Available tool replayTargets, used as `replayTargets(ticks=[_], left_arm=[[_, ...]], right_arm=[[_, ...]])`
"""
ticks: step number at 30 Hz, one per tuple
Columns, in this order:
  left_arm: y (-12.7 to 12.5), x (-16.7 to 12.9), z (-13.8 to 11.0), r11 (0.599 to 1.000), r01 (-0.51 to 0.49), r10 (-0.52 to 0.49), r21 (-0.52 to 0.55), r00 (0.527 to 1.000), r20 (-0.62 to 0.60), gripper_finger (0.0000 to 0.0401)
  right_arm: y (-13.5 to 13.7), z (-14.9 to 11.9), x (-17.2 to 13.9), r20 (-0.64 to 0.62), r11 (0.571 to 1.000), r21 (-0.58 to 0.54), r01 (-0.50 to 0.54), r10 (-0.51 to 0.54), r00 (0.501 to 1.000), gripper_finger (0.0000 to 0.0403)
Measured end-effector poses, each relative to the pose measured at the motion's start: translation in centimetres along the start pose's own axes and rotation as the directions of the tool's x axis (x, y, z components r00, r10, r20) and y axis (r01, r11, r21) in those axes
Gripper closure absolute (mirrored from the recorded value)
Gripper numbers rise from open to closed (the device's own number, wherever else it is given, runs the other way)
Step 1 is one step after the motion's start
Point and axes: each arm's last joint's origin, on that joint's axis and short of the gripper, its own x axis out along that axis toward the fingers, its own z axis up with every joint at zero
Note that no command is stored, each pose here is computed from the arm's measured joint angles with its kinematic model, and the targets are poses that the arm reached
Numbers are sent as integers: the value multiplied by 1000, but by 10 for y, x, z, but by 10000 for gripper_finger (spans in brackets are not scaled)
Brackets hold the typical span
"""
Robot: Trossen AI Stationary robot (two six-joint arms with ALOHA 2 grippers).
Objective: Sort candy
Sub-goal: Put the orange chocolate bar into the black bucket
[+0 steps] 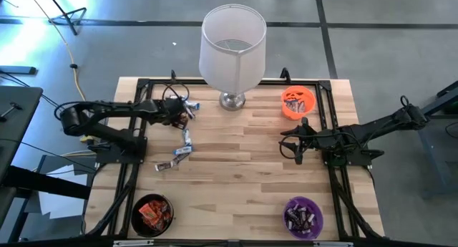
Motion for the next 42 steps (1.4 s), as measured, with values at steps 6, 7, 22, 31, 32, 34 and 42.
replayTargets(ticks=[6,7,22,31,32,34,42], left_arm=[[-10,16,2,1000,7,-6,23,1000,-23,208],[-10,17,2,1000,9,-8,29,1000,-25,208],[-11,20,0,999,17,-15,35,999,-51,302],[-11,20,0,999,19,-17,34,998,-53,363],[-11,20,0,999,21,-19,34,998,-54,363],[-11,19,0,999,28,-27,31,998,-53,360],[-4,3,-3,998,51,-50,19,998,-45,357]], right_arm=[[0,0,0,0,1000,0,0,0,1000,222],[0,0,0,0,1000,0,0,0,1000,222],[0,0,0,0,1000,0,0,0,1000,222],[0,0,0,0,1000,0,0,0,1000,222],[0,0,0,0,1000,0,0,0,1000,222],[0,0,0,0,1000,0,0,0,1000,222],[0,0,0,0,1000,0,0,0,1000,222]])
